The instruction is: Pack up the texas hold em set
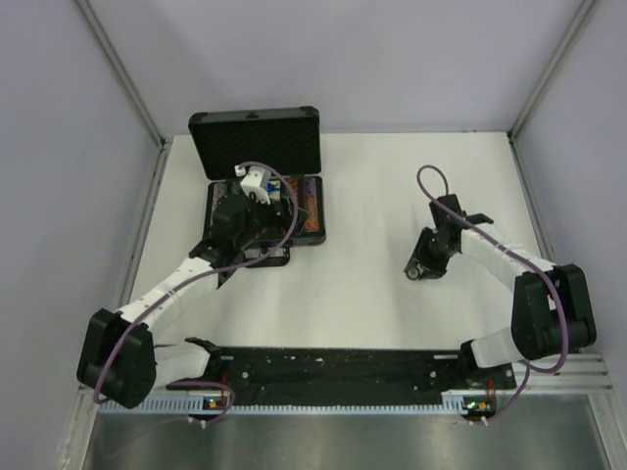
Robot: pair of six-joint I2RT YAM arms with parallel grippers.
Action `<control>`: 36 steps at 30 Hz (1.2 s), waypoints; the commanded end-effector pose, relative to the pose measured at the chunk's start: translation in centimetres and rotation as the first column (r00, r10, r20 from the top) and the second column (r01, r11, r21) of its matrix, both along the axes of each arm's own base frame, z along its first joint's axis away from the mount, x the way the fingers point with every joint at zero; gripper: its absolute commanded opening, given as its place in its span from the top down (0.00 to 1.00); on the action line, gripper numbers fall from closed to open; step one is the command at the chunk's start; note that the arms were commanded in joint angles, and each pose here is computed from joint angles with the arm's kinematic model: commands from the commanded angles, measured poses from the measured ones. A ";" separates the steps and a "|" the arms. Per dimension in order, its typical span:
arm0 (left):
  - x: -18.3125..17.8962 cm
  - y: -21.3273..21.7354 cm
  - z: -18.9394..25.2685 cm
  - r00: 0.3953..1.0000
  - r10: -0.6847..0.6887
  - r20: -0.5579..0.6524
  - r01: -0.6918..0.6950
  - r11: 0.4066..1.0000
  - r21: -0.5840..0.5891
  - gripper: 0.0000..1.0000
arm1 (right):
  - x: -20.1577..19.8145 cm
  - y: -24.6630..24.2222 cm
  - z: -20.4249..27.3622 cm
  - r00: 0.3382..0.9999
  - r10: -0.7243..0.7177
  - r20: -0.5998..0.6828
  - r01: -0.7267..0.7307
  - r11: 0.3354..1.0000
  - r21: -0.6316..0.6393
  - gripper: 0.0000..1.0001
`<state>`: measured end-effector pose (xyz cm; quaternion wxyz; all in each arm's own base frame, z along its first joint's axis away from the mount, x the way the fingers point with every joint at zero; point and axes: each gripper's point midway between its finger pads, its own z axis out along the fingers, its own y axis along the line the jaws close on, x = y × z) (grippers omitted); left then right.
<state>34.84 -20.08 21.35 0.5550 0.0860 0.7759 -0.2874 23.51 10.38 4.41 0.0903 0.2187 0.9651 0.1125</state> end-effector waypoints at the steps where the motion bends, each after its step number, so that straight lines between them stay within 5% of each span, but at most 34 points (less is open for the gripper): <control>1: -2.1 -3.7 -0.4 0.987 -0.158 -0.018 0.154 0.978 -0.138 0.01 | 4.8 3.9 3.6 0.987 0.015 0.159 -0.035 0.992 0.123 0.62; 9: -5.2 -10.0 -6.1 0.933 -0.338 -0.121 0.332 0.941 -0.068 0.06 | 7.9 10.3 6.4 0.972 0.055 0.228 -0.117 0.956 0.269 0.63; 16: -4.8 -11.7 -7.2 0.930 -0.337 -0.146 0.321 0.939 -0.126 0.08 | 8.8 14.1 7.9 0.987 -0.011 0.161 -0.060 0.901 0.430 0.63; 36: -1.7 -14.0 -7.8 0.931 -0.292 -0.217 0.253 0.949 -0.190 0.21 | 8.4 16.8 7.1 0.992 -0.125 -0.003 0.106 0.832 0.545 0.63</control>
